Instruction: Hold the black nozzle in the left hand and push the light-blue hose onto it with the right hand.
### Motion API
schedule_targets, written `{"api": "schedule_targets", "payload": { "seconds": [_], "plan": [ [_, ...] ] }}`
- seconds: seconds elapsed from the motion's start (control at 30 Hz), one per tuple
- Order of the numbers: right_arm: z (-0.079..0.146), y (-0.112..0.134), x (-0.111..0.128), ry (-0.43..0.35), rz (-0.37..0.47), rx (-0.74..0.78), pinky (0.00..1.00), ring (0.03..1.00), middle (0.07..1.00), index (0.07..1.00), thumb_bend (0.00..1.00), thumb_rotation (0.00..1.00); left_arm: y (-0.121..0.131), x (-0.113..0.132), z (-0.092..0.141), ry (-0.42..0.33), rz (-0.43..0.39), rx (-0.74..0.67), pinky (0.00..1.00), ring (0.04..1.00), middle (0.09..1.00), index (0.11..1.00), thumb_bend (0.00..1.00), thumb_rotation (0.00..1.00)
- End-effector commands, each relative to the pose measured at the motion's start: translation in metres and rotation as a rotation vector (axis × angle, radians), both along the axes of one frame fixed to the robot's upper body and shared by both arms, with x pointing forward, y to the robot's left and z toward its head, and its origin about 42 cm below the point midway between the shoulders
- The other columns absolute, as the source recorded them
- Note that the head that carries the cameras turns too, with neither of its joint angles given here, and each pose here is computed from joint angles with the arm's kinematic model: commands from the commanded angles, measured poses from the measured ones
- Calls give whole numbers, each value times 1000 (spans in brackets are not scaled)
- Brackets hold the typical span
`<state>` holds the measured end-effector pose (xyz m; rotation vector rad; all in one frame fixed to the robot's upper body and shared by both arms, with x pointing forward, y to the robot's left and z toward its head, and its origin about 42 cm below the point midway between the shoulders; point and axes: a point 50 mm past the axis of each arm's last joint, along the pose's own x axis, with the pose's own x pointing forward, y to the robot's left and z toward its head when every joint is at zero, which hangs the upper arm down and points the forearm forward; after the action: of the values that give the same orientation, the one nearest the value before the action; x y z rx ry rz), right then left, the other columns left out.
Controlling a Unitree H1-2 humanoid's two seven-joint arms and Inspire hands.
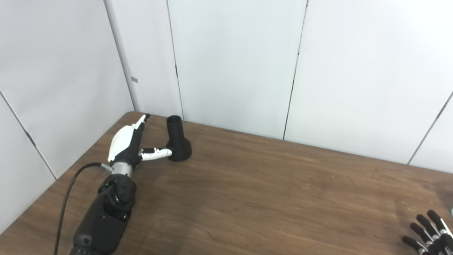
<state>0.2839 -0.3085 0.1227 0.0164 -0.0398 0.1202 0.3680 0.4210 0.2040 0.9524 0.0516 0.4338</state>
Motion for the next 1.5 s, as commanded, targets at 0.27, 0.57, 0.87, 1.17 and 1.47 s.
{"api": "schedule_targets", "payload": {
  "seconds": [0.27, 0.57, 0.87, 1.17, 1.47],
  "plan": [
    [-11, 7, -8, 65, 12, -2, 801, 936, 951, 987, 650, 1000, -6, 30, 24, -23, -47, -74, 1000, 982, 945, 905, 1000, 424],
    [-10, 6, -6, 74, 4, 1, 787, 924, 942, 1000, 675, 1000, -19, 46, 17, 65, -78, -153, 1000, 1000, 967, 933, 1000, 457],
    [-6, 10, -4, 76, 0, 4, 787, 919, 933, 1000, 671, 1000, -24, 52, 10, 85, -82, -73, 1000, 979, 941, 934, 1000, 443],
    [-5, 11, -5, 70, 5, 2, 790, 921, 935, 1000, 669, 1000, -22, 60, 3, 132, -58, 3, 1000, 961, 941, 931, 1000, 438],
    [-2, 9, -7, 70, 3, 0, 788, 918, 930, 1000, 666, 1000, -30, 64, 3, 171, -70, 37, 1000, 961, 939, 930, 1000, 441]
  ]
}}
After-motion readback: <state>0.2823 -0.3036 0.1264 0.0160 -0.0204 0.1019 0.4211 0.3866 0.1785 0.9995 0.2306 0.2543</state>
